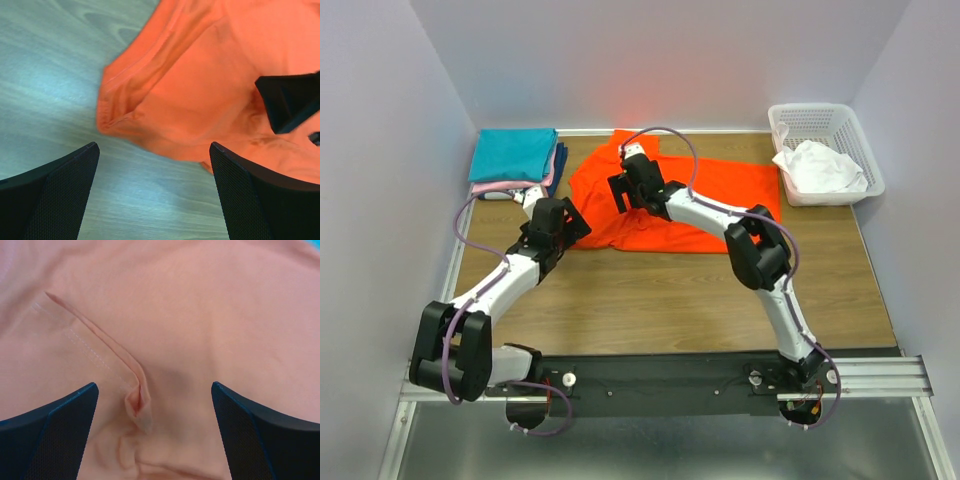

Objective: Fold and stack the t-shirts
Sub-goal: Fold the tshirt

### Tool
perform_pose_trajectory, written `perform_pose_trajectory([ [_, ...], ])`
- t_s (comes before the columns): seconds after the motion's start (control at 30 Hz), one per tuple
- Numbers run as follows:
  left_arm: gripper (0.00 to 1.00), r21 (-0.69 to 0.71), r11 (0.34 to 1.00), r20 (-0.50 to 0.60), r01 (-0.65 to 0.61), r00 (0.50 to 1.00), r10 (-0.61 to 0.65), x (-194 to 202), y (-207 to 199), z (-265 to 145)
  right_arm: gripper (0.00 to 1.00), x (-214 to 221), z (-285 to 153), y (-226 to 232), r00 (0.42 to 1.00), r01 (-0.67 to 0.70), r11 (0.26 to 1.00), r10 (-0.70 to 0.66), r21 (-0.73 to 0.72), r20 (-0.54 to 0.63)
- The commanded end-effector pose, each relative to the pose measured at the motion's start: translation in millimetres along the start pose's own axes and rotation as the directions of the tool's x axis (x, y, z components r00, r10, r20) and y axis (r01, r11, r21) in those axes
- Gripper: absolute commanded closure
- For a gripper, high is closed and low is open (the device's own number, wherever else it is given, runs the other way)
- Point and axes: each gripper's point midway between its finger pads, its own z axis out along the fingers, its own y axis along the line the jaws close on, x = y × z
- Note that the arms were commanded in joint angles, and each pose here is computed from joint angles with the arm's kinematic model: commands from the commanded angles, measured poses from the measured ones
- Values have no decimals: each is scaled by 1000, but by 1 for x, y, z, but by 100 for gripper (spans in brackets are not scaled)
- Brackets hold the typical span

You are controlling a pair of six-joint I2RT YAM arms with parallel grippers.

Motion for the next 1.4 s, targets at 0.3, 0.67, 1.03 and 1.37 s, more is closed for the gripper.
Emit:
perform_pose_trajectory([
  [0.3,2,253,967,-43,-33,998,46,0,-76,15,0,1,-116,-94,927,-375,908,361,186,106],
  [0.67,2,119,987,-163,-109,978,127,37,-52,70,0,128,-136,-215,802,-545,738,597,398,-9],
  [1.03,2,-32,991,-245,-133,962,121,60,3,58,0,189,-138,-225,723,-578,676,684,458,-96],
  [1.37,2,-191,976,-275,-106,960,50,85,61,9,0,237,-182,-193,622,-638,622,764,454,-172],
])
